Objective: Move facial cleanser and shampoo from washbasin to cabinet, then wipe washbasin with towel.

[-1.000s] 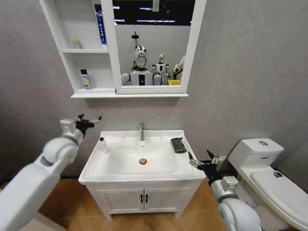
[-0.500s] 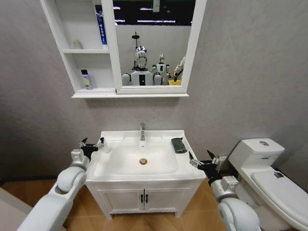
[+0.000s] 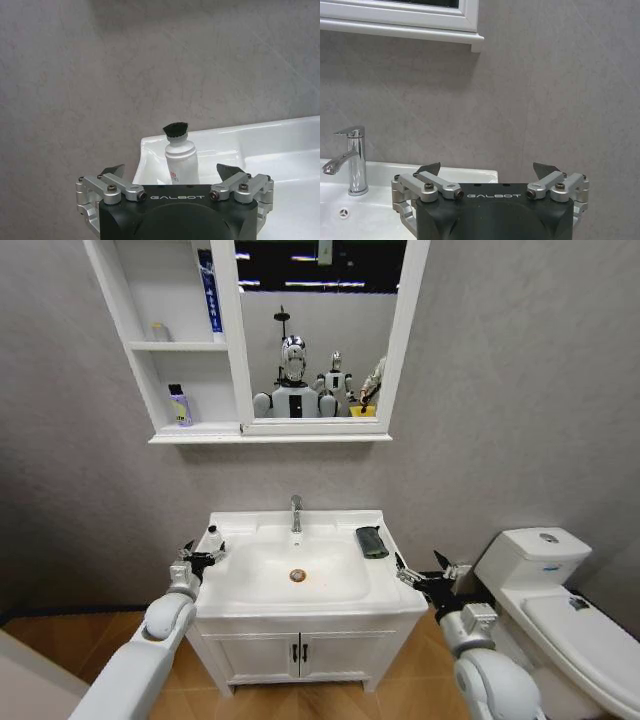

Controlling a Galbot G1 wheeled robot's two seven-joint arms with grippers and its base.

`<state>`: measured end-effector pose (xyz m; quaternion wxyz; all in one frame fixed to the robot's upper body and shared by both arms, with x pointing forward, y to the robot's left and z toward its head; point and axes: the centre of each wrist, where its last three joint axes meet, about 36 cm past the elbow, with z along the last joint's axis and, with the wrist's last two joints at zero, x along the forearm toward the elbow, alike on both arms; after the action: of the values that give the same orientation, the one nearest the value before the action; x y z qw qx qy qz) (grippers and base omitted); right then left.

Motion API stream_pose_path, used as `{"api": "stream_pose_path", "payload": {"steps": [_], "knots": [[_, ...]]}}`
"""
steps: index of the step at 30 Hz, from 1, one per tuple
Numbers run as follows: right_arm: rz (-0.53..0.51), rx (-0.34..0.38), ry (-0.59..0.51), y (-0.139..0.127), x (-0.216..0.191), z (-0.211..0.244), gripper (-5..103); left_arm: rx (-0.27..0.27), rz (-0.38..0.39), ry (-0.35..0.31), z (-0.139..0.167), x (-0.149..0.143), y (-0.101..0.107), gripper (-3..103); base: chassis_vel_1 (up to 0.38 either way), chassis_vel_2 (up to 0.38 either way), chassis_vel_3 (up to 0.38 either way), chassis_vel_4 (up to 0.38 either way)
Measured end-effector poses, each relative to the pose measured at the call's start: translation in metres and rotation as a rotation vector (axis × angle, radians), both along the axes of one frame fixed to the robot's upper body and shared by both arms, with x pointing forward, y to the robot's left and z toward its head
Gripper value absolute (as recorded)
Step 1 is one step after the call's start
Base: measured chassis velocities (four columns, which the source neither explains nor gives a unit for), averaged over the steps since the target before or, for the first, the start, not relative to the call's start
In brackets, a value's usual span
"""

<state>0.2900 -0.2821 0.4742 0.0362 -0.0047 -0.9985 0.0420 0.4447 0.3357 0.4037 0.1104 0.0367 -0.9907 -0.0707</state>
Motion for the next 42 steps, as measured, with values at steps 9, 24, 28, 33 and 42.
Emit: {"api": "stream_pose_path", "payload": {"steps": [9, 24, 28, 33, 42], "knots": [[0.009, -0.004, -0.005, 0.0, 0.005, 0.0, 100, -0.013, 0.006, 0.022, -0.006, 0.008, -0.002, 100, 0.0, 0.0, 0.0, 0.0], [0.009, -0.004, 0.003, -0.003, 0.006, -0.002, 100, -0.045, 0.035, 0.025, -0.013, 0.023, -0.009, 100, 0.0, 0.0, 0.0, 0.0], [0.012, -0.008, 0.001, -0.004, 0.008, -0.002, 100, -0.069, 0.033, 0.024, -0.019, 0.023, -0.012, 100, 0.0, 0.0, 0.0, 0.0], [0.017, -0.007, -0.002, -0.004, 0.009, -0.001, 100, -0.097, 0.014, 0.006, -0.029, 0.024, -0.014, 100, 0.0, 0.0, 0.0, 0.0], [0.019, -0.007, -0.001, -0.004, 0.009, -0.001, 100, -0.121, 0.025, -0.052, -0.038, 0.034, -0.017, 100, 0.0, 0.0, 0.0, 0.0]]}}
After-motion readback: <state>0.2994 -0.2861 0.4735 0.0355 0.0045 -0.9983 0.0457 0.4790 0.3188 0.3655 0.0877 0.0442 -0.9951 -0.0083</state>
